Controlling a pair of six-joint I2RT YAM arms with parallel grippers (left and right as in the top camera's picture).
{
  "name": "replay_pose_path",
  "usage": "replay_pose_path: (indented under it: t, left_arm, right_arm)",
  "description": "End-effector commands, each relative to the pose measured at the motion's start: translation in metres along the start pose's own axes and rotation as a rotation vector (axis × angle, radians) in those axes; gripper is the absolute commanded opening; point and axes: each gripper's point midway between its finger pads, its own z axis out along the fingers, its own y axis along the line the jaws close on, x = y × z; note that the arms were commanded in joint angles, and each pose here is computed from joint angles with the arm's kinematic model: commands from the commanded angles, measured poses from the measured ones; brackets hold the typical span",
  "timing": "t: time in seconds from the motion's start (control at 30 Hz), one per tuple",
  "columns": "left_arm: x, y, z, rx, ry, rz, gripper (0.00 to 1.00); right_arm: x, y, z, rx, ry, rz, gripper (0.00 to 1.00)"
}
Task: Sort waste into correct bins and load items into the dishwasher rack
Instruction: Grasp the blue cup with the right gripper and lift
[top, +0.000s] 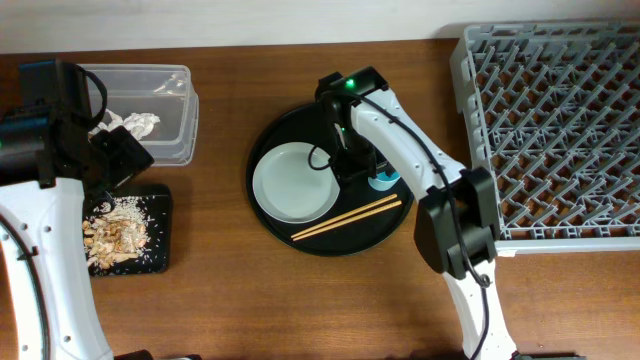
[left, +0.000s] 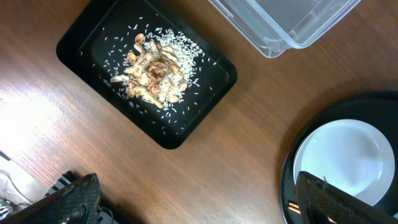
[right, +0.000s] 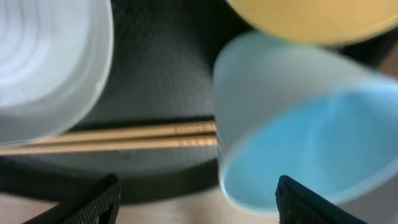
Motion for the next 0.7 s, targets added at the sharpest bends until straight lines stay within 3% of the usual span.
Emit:
replay_pose_path:
  t: [0.0,0.03,0.1,0.13,0.57,0.67]
  left_arm:
    - [-0.001,0.002,-0.004,0.003,-0.015,-0.004,0.99]
    - [-0.001,0.002,-0.004,0.003,-0.015,-0.004,0.99]
    - [-0.001,0.002,-0.004,0.003,-0.015,-0.004,0.99]
    - [-0.001,0.002,-0.004,0.003,-0.015,-0.004,0.99]
    - [-0.001,0.002,-0.004,0.003,-0.015,-0.004,0.99]
    - [-0.001,0.002,-0.004,0.003,-0.015,-0.004,0.99]
  right_arm:
    - [-0.010,0.007,-0.007,-0.027,-0.057,-0.002,0.74]
    - [-0.013,0.008,-0.007,-0.029,-0.068,-0.002,0.68]
    - [-0.019,0.009,-0.007,-0.033,-0.090,0.001,0.44]
    - [-0.020,0.009,-0.008,-0.033,-0.098,0.022,0.40]
    - [-0.018,-0.005,-0.011,0.030,-0.099,0.057,0.32]
    - [-0.019,-0.005,-0.011,0.034,-0.104,0.059,0.21]
